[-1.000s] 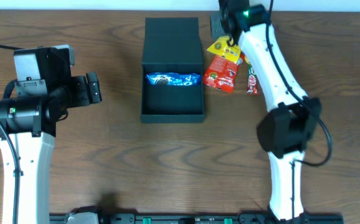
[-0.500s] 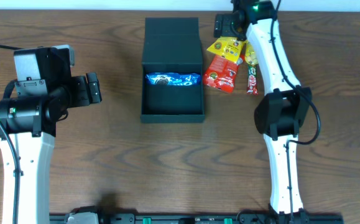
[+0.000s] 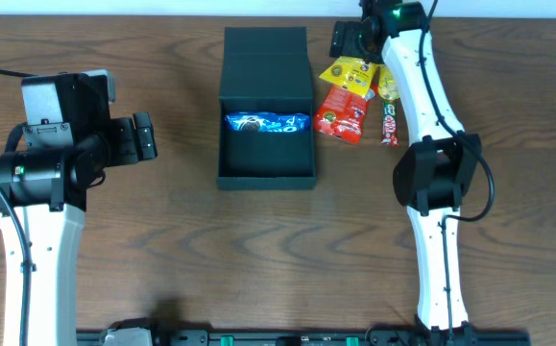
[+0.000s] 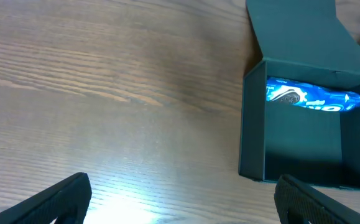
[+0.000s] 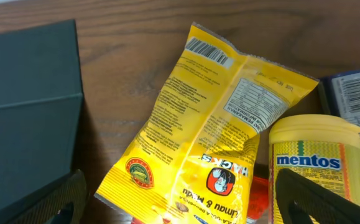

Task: Pack container
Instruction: 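Move the right gripper over the yellow snack bag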

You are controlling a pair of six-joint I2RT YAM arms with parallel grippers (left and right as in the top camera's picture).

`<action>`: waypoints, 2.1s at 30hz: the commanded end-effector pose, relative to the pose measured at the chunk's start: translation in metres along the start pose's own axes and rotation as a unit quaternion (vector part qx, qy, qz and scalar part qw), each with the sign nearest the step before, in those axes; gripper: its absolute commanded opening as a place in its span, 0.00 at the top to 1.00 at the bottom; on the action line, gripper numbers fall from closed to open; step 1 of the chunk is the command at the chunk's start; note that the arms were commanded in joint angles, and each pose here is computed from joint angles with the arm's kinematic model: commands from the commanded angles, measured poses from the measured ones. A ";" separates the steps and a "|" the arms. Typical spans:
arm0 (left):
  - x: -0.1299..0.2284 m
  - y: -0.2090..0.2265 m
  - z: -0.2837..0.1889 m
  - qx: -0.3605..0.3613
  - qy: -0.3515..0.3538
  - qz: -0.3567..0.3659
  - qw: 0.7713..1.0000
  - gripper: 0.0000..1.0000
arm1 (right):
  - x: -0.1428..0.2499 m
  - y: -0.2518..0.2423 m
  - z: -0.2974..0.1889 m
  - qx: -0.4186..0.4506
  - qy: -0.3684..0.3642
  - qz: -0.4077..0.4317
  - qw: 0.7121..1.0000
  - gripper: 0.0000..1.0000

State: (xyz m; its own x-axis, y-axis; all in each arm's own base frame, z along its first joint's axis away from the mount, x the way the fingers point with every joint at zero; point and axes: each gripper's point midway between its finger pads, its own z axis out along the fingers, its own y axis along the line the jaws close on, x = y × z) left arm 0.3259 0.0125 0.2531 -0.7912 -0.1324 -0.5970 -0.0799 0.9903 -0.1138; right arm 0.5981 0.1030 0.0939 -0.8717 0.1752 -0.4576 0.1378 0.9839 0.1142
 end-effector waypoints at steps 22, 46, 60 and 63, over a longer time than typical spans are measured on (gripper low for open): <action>0.000 0.000 0.001 0.002 0.005 0.007 1.000 0.05 | 0.038 -0.001 0.057 0.005 0.059 0.037 0.998 0.27; 0.000 0.000 0.001 0.002 0.005 0.007 1.000 0.05 | 0.035 0.001 0.056 0.002 0.052 0.037 0.998 0.99; 0.000 0.000 0.001 0.002 0.004 0.008 1.000 0.05 | -0.016 0.035 -0.040 -0.033 -0.041 -0.029 0.998 0.99; 0.000 0.000 0.001 0.002 0.004 0.008 1.000 0.05 | -0.024 0.041 -0.066 -0.041 -0.060 -0.048 0.996 0.99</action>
State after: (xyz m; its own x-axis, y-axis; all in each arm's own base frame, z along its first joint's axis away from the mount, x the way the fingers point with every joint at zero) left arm 0.3248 0.0124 0.2520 -0.7951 -0.1328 -0.5918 -0.0804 0.9902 -0.1142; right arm 0.5932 0.1285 0.0841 -0.8877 0.1419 -0.4380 0.0936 0.9871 0.1300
